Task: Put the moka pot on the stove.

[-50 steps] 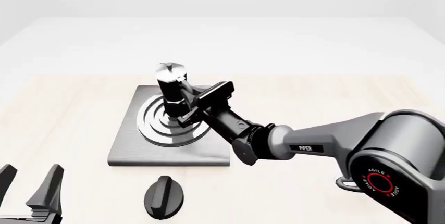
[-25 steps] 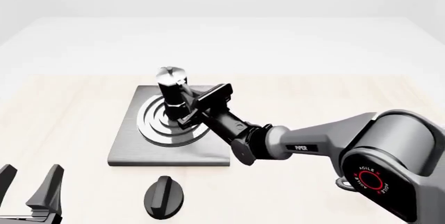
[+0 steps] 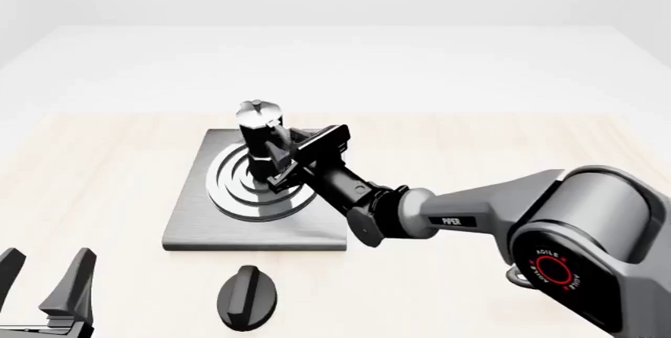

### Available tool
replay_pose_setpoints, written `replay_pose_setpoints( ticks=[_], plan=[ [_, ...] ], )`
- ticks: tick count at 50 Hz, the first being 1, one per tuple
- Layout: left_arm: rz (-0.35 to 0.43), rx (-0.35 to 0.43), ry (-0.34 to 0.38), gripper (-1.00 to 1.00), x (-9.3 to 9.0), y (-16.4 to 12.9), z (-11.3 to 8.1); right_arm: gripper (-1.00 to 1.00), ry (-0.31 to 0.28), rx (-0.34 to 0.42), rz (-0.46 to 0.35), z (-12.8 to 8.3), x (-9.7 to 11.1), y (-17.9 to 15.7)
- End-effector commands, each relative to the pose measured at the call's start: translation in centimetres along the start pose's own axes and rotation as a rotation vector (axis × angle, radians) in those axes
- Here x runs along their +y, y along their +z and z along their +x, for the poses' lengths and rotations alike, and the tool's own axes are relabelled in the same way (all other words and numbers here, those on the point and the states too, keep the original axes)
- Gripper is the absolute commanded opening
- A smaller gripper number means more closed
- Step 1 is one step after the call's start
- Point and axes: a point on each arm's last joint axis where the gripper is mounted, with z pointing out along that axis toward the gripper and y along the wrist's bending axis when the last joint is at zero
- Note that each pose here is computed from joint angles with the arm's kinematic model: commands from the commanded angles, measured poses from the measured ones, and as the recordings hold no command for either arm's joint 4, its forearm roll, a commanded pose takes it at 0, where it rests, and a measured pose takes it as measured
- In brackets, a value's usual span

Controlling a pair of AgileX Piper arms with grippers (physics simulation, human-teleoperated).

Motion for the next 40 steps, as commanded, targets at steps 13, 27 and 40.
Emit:
replay_pose_setpoints(
  ticks=[13, 27, 40],
  plan=[
    [0.000, 0.000, 0.000, 1.00, 0.00, 0.00, 0.00, 1.00, 0.010, 0.015, 0.008, 0.60, -0.36, 0.34],
    [0.000, 0.000, 0.000, 1.00, 0.00, 0.00, 0.00, 1.00, 0.012, 0.018, 0.005, 0.71, -0.23, 0.34],
    [0.000, 0.000, 0.000, 1.00, 0.00, 0.00, 0.00, 1.00, 0.002, 0.012, 0.013, 0.51, -0.60, 0.36]
  ],
)
